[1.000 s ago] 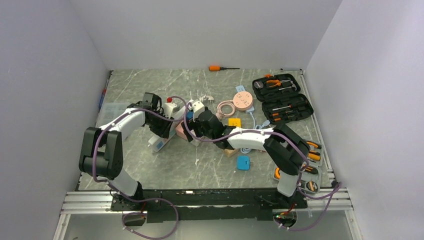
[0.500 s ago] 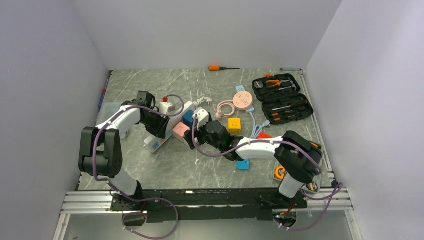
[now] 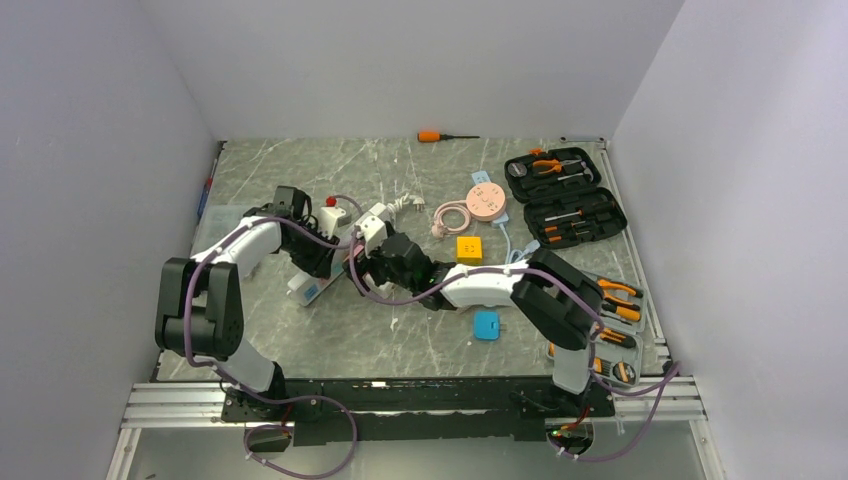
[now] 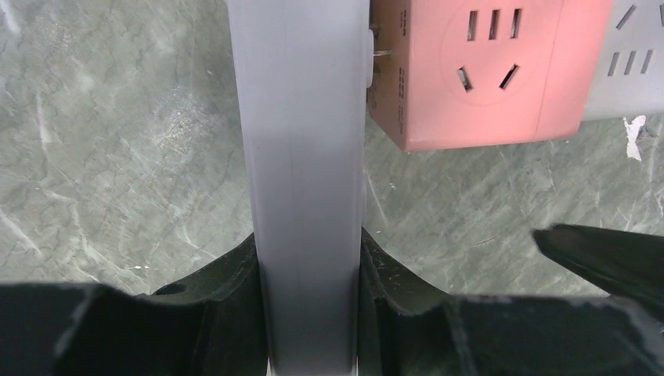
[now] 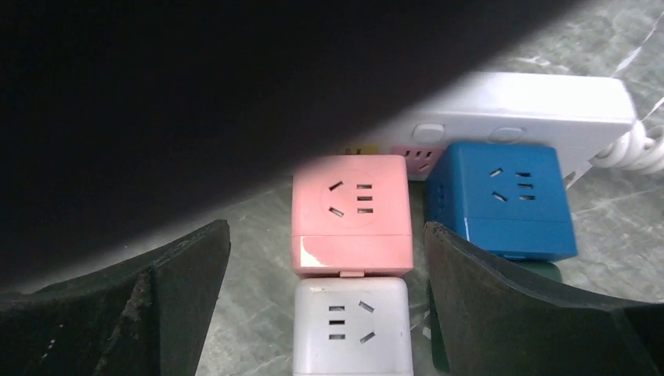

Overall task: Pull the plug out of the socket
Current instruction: Remove the plug from the socket.

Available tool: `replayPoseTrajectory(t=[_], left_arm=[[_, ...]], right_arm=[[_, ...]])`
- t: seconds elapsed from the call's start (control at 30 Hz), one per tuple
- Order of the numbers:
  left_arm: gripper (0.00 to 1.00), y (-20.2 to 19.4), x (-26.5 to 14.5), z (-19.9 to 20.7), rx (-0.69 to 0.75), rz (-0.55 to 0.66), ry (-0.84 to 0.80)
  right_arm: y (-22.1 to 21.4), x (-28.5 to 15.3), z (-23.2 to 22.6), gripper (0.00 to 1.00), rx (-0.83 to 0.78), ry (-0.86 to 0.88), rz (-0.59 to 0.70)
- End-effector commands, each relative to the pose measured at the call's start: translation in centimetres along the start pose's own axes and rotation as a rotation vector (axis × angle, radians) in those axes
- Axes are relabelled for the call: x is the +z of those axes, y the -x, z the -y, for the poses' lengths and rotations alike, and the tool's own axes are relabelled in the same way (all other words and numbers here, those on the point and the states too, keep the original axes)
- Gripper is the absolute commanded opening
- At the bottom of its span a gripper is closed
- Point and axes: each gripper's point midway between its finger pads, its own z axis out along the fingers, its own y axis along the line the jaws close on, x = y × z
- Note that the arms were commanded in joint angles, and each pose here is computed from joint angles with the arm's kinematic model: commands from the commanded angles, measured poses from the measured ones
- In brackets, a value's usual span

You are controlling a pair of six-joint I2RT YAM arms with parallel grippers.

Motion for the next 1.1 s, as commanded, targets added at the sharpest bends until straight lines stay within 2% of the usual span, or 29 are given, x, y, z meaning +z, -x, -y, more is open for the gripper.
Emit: replayPoseTrajectory(t=[0.0, 0.43, 0.77, 0.87, 0.93, 1.0, 1.07], left_arm=[[0.09, 2.0, -1.4, -0.2, 0.054, 0.089, 0.035], [0.06, 1.6, -1.4, 0.1, 0.074, 0.097, 0.043], [0.05, 1.8, -1.5, 0.2, 0.067, 0.105, 0.042], [0.04, 2.0, -1.6, 0.3, 0.063, 0.111, 0.040], [0.04, 1.9, -1.6, 0.1, 0.064, 0.107, 0.050], [0.03, 1.8, -1.6, -0.1, 0.068, 0.100, 0.064], [0.03, 1.7, -1.7, -0.5, 0.073, 0.097, 0.087]], right_arm=[[-0.2, 1.6, 0.3, 0.95, -0.045, -0.001, -0.019], [-3.3, 4.3, 1.8, 0.92, -0.075, -0.018, -0.095], [-5.0, 5.5, 1.2, 0.76, -0.056, 0.021, -0.138], [-5.3, 5.8, 1.1, 0.64, -0.056, 0.025, -0.146], [-5.3, 5.7, 0.9, 0.48, -0.037, 0.028, -0.148], [-5.4, 5.5, 0.9, 0.28, -0.027, 0.027, -0.150], [-5.5, 5.2, 1.0, 0.16, -0.030, 0.016, -0.153]])
